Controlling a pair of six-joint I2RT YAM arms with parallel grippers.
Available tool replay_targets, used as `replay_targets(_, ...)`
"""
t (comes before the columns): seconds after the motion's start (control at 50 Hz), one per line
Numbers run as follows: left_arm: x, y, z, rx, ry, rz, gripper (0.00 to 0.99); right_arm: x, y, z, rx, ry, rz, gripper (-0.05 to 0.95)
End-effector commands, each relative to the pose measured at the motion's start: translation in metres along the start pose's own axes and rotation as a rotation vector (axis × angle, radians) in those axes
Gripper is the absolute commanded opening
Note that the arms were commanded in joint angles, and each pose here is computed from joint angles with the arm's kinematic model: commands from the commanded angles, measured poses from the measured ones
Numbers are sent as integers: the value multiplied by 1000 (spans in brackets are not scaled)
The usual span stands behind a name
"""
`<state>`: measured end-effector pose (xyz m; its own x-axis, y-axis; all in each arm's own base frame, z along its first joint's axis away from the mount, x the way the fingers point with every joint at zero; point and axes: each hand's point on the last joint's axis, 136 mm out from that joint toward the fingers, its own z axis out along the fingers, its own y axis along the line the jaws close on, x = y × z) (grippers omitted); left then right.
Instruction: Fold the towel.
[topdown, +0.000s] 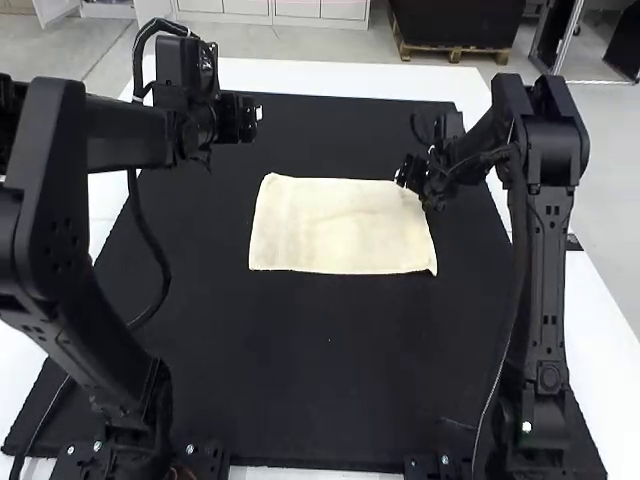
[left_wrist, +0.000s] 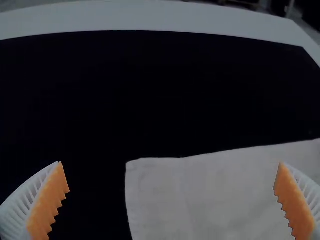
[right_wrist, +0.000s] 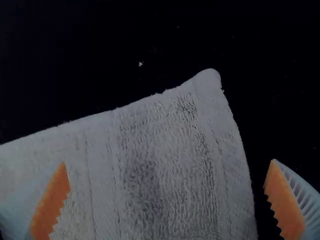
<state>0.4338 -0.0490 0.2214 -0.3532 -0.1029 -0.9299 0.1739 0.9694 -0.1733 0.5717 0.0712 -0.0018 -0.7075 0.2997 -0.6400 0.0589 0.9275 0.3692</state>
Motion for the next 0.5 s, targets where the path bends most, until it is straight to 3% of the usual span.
replay_targets(0.0, -14, -1, 0, 13, -30, -3, 970, -9, 3, 3, -10, -11, 14, 907)
replay_targets(0.2, -10, -1, 1, 17, -19, -3, 970, -4, -2, 9, -4, 2, 31, 890)
replay_targets(0.3, -7, -1, 1, 16, -13, -1, 970, 4, -8, 15, 11, 35, 46, 834)
replay_targets(0.44, 0, -1, 1, 18, -1, -1, 969, 18, -18, 22, 33, 87, 59, 598)
replay_targets(0.48, 0, -1, 1, 22, 1, 0, 970, 22, -19, 23, 38, 99, 60, 470)
